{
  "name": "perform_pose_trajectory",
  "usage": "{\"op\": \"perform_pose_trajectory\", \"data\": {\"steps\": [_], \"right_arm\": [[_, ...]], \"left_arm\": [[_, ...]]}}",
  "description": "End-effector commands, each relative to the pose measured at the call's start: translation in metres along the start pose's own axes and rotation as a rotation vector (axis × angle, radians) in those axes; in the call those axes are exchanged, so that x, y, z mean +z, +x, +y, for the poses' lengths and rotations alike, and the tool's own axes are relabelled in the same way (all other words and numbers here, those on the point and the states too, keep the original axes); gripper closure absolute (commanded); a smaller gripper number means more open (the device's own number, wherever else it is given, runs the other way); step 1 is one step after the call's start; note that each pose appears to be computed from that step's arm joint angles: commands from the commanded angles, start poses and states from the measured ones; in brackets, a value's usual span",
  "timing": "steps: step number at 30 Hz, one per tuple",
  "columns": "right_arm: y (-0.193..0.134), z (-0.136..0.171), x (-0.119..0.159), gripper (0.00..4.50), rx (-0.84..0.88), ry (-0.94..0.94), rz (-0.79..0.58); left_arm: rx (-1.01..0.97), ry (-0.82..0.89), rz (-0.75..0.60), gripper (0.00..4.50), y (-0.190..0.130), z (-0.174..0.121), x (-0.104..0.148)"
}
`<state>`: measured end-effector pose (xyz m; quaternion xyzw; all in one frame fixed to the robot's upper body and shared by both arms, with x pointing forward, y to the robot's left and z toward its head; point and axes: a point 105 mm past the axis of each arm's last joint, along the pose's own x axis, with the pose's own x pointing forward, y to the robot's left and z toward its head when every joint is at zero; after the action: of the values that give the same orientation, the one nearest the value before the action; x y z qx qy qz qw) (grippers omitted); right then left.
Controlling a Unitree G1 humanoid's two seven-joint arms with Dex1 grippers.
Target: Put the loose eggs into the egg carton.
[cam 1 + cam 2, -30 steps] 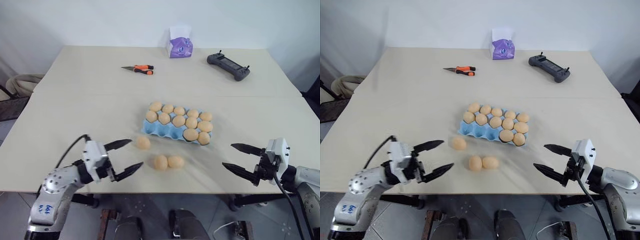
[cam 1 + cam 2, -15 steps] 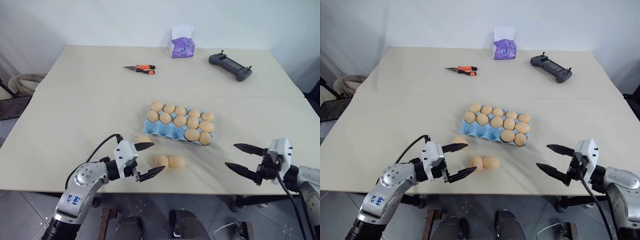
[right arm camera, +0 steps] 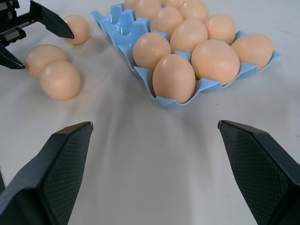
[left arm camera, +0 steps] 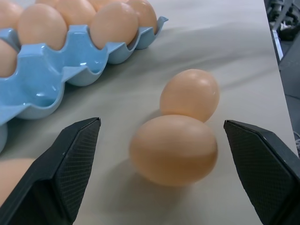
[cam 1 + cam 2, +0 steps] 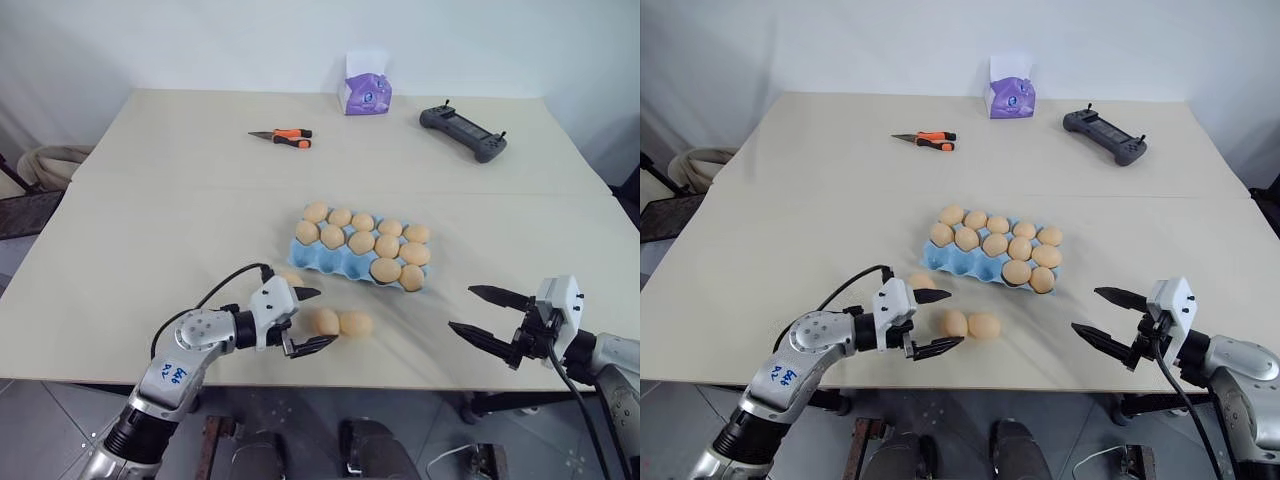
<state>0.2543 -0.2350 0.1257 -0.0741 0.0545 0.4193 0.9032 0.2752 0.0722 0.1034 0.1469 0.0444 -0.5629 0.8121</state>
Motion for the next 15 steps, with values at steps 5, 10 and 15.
{"op": "perform_pose_trajectory", "data": {"steps": [5, 10, 15], "right_arm": [[-0.0013, 0.0025, 0.0103, 0.02, -0.017, -0.029, -0.019], [-0.0006, 0.0026, 0.011, 0.0, -0.027, -0.029, -0.018], [0.001, 0.0021, 0.0116, 0.0, -0.03, -0.028, -0.016]], "left_arm": [[-0.027, 0.004, 0.024, 0.0, 0.0065, -0.0021, -0.0007], [-0.039, 0.003, 0.022, 0.92, 0.0081, -0.0051, -0.0009], [-0.044, -0.001, 0.0, 1.22, 0.008, -0.006, 0.0022]]}}
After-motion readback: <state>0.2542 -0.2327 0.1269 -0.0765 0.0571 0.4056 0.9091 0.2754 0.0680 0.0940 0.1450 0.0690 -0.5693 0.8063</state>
